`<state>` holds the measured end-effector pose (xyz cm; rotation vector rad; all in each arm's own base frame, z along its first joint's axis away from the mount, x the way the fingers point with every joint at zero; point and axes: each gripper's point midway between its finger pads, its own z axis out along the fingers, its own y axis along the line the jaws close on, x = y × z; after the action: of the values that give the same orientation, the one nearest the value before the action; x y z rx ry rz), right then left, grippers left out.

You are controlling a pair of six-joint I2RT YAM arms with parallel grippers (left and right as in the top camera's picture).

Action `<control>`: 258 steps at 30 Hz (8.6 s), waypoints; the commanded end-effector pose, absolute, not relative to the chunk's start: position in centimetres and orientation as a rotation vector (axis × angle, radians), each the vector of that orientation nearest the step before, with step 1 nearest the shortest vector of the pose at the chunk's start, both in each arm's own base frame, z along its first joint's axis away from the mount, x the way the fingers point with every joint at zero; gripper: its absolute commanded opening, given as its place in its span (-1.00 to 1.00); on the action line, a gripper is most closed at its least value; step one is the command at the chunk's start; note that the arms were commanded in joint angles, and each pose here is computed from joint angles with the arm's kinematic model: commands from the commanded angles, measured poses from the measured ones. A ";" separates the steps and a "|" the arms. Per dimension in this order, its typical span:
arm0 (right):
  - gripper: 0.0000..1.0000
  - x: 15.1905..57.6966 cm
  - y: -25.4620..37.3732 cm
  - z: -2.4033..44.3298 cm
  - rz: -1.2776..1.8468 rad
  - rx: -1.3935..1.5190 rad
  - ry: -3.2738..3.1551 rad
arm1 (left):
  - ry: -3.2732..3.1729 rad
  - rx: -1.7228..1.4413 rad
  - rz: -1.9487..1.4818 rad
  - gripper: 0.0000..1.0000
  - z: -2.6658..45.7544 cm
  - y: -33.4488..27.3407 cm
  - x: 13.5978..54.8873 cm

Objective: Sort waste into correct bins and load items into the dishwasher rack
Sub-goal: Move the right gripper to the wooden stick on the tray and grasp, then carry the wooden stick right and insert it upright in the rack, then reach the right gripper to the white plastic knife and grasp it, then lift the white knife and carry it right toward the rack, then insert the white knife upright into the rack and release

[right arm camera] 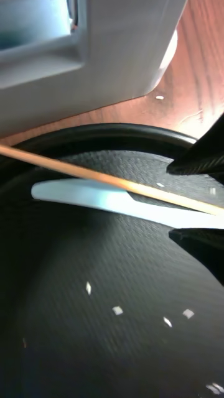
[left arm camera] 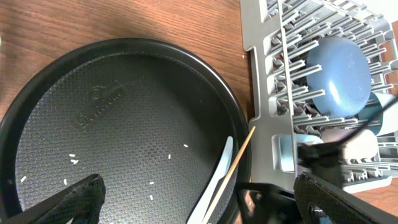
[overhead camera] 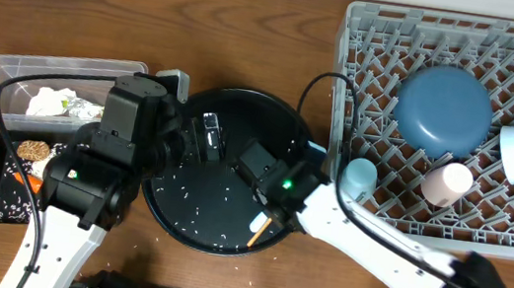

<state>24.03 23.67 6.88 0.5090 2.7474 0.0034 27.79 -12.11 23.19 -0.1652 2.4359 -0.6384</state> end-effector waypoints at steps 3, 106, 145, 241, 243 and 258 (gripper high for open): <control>-0.48 24.6 22.9 4.9 -0.077 0.620 2.708 | 2.421 -0.151 -0.622 0.96 23.6 -11.9 28.0; -0.38 40.4 8.4 20.6 0.145 0.012 2.425 | 2.421 -0.152 -0.622 0.96 23.6 -11.9 28.0; -0.60 22.2 22.9 3.6 -0.093 0.483 2.926 | 2.421 -0.152 -0.622 0.96 23.6 -11.9 28.0; -0.97 34.9 6.7 18.7 0.076 0.148 2.420 | 2.421 -0.152 -0.622 0.96 23.6 -11.9 28.0; -0.98 35.7 6.0 17.9 0.050 0.153 2.431 | 2.421 -0.151 -0.622 0.96 23.6 -11.9 28.0; -0.44 40.4 5.3 11.7 -0.086 0.073 2.481 | 2.421 -0.152 -0.622 0.96 23.6 -11.9 28.0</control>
<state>39.43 6.53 10.94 0.0846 2.5159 -0.0162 27.79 -12.11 23.19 -0.1651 2.4355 -0.6385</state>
